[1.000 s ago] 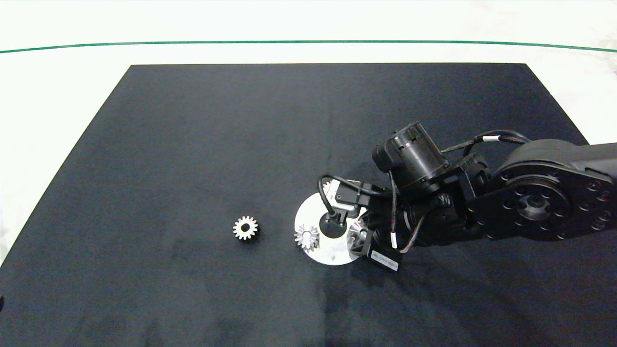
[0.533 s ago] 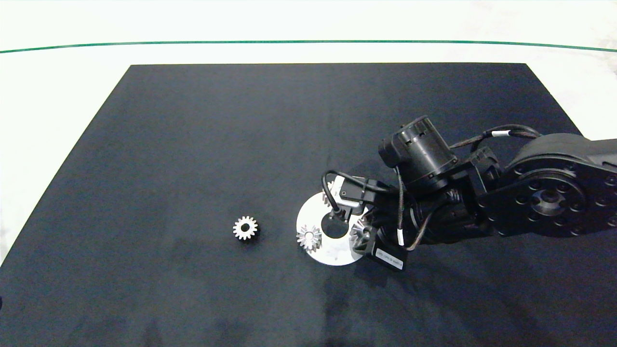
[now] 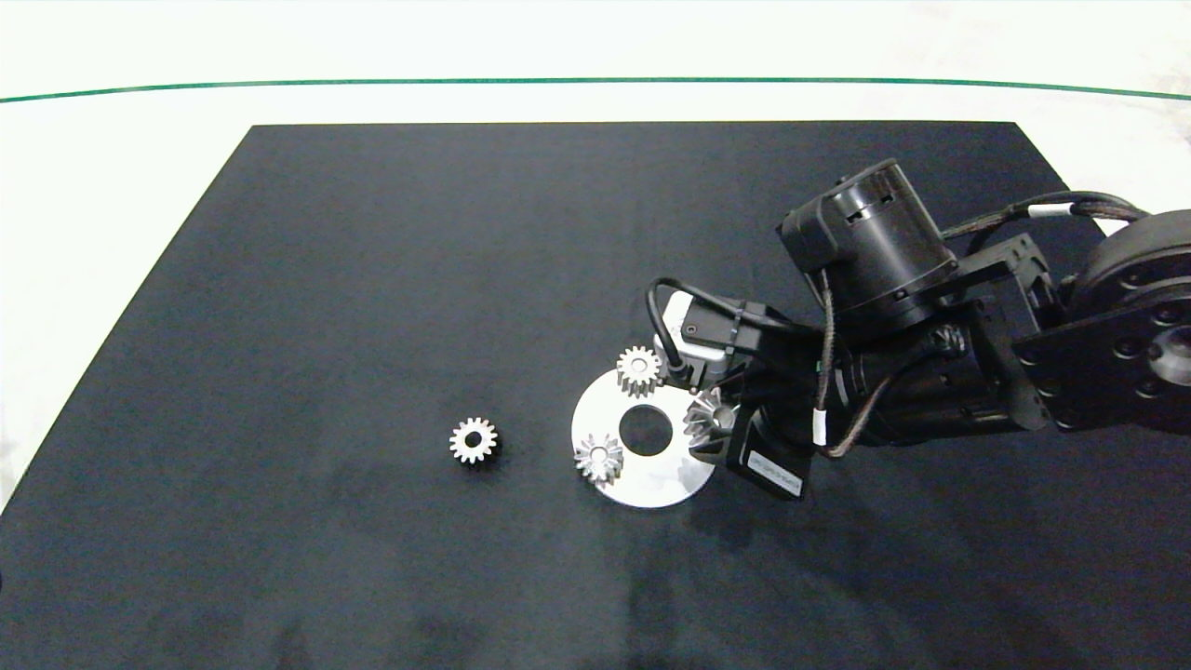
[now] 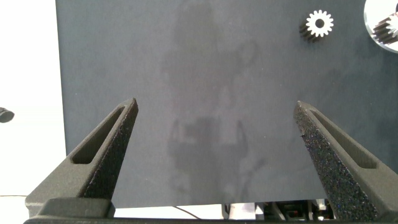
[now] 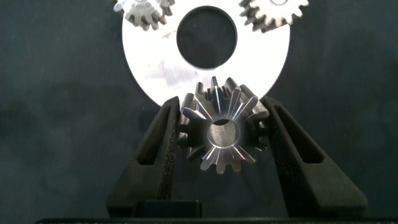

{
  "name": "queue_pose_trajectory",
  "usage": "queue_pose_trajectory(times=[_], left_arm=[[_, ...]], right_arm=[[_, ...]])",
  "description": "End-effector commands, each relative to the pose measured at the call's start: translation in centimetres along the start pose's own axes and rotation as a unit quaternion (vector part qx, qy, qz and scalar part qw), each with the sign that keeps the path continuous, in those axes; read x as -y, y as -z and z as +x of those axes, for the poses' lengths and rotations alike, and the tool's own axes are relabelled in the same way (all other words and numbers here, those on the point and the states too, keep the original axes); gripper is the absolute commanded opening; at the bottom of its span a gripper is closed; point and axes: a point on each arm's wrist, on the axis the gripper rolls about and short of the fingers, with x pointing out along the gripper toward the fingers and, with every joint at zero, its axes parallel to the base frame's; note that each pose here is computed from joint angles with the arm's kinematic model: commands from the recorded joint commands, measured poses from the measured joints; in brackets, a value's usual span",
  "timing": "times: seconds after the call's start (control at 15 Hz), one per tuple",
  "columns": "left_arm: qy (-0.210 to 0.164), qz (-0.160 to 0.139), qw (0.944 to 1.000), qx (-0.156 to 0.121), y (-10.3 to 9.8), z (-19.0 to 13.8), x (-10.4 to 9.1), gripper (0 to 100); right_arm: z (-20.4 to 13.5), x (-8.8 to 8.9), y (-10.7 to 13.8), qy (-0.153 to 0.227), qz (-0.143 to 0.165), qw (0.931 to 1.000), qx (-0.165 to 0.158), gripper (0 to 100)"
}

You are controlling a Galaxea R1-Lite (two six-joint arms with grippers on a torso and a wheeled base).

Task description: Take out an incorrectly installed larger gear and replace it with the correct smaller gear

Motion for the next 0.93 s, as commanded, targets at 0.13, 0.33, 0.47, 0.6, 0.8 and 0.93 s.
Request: queue_pose_trajectory(times=[0.13,0.33,0.47,0.6,0.8,0.93], left_arm=[[-0.002,0.0,1.0,-0.007,0.2,0.2,0.0,100],[-0.001,0.0,0.9999,-0.013,0.5,0.4,0.0,100],[-0.002,0.0,0.9999,-0.012,0.5,0.3,0.0,100],[-0.004,0.0,0.9999,-0.011,0.5,0.3,0.0,100],[-0.01,-0.003,0.9998,-0.016,0.7,0.4,0.0,100],[-0.01,-0.003,0.9998,-0.016,0.8,0.4,0.0,100]], right_arm=[[-3.1,1.5,1.1,0.025,0.044,0.9987,0.001,28],[-4.7,4.2,4.1,0.061,0.088,0.9934,-0.042,28],[-5.4,5.8,6.2,0.083,0.121,0.9866,-0.071,28],[-5.9,6.5,8.0,0.1,0.159,0.9781,-0.09,28],[-6.1,7.7,10.4,0.114,0.206,0.9657,-0.111,28],[-6.0,8.5,11.7,0.125,0.229,0.9585,-0.116,28]])
